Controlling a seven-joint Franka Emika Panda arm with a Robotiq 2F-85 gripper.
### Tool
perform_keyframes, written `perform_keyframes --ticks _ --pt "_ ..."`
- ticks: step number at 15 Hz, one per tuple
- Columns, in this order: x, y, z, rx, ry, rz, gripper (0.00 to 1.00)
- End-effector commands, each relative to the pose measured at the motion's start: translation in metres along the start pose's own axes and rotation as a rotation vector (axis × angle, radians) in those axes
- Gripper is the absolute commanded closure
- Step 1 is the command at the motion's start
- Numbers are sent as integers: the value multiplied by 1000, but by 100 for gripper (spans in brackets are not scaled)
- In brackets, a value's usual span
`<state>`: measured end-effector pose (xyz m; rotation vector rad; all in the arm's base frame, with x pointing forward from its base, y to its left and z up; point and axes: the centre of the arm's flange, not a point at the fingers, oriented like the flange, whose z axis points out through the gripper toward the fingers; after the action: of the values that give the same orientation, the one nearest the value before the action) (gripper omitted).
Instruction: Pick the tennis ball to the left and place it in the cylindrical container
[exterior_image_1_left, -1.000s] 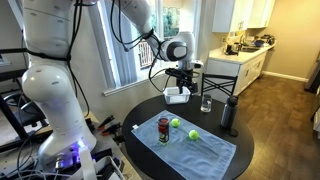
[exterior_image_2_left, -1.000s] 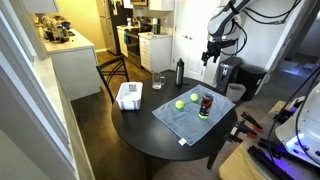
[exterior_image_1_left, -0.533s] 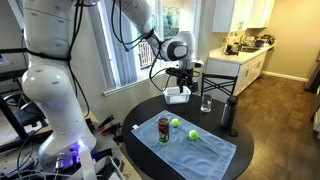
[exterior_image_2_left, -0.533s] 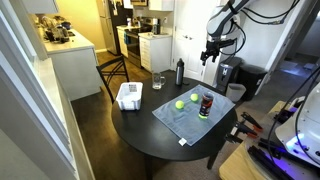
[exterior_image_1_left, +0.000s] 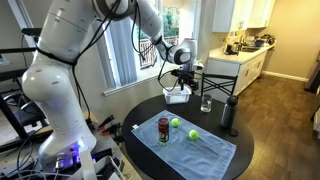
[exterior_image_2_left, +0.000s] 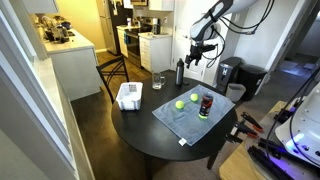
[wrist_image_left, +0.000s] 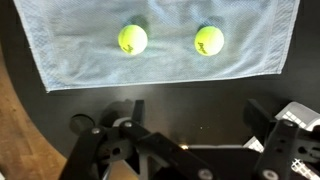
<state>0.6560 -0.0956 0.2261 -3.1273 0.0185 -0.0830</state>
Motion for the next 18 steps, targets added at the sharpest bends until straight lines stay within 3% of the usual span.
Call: perform_keyframes --ticks 1,4,12,15,18 --pt "50 -14 40 112 -68 -81 0" --pt "64 -31 74 172 -154 -138 0" --pt "68 -58 157 200 -401 -215 0" --pt "67 -66 182 193 -464 -228 0" --pt "70 -71 211 168 -470 -247 0"
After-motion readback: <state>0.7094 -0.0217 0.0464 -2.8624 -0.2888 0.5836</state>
